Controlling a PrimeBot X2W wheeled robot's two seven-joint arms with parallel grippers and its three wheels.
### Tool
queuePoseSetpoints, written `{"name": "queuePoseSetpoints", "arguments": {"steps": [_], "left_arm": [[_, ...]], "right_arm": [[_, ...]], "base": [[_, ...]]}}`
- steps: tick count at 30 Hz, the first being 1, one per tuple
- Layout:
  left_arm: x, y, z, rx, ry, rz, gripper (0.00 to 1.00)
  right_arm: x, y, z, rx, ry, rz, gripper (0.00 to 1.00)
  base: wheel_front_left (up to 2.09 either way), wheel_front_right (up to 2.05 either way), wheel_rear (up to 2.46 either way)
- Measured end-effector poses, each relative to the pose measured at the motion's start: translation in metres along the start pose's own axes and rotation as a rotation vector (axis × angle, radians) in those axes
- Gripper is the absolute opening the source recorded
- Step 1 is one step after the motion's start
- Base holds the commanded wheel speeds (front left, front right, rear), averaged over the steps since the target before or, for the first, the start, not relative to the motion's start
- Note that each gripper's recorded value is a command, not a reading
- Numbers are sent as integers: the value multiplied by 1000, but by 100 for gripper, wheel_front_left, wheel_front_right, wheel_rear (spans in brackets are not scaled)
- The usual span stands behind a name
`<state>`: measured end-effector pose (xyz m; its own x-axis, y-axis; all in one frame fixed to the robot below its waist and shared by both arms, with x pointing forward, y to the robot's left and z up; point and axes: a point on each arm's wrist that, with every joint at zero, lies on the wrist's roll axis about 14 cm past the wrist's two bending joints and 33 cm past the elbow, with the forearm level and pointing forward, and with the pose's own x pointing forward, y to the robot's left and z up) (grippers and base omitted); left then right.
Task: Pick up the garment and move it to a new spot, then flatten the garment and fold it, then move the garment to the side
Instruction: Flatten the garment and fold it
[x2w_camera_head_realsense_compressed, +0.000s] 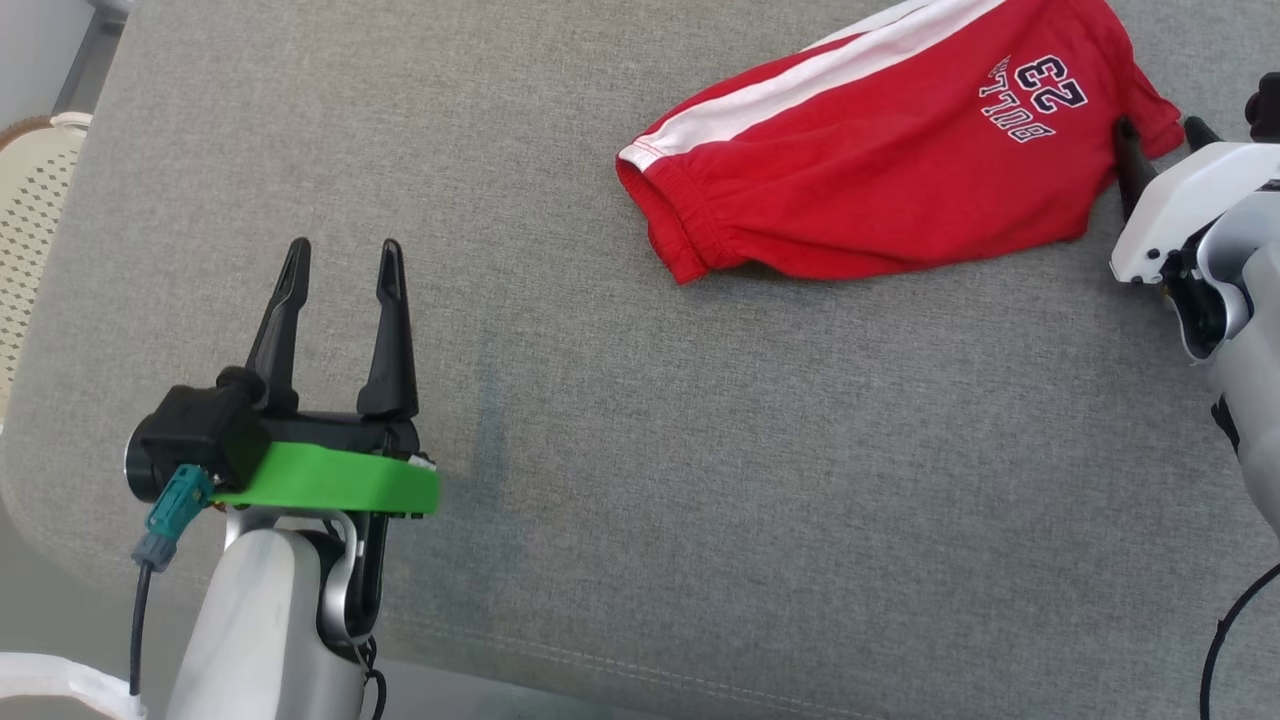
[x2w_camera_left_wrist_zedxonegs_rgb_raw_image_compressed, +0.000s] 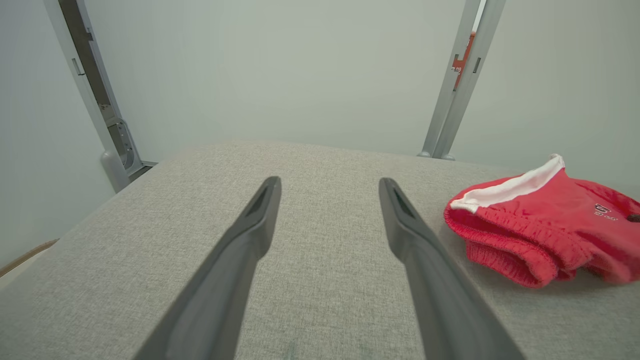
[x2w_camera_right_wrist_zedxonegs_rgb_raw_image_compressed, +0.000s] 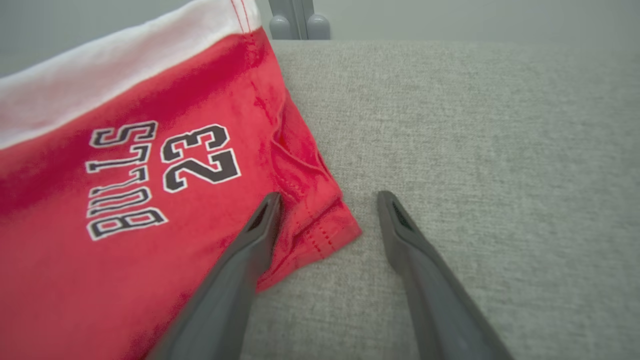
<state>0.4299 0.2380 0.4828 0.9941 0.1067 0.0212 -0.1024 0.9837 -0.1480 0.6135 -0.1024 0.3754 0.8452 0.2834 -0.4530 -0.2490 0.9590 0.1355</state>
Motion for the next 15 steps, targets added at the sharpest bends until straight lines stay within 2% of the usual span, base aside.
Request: {"name": "queuePoseSetpoints", "arguments": {"steps": [1,10,15], "left_arm": [[-3,2,-2,3,5,5,100],[-16,7,2,21,-1,21,100],[-19,2,4,17,-9,7,100]], "right_arm": [[0,1,0,7,-1,1,0],[-18,5,6,72,-92,12,0],[-41,-7,4,107,-142,-8,0]], "base": [[0,0,0],[0,0,0],[0,0,0]]}}
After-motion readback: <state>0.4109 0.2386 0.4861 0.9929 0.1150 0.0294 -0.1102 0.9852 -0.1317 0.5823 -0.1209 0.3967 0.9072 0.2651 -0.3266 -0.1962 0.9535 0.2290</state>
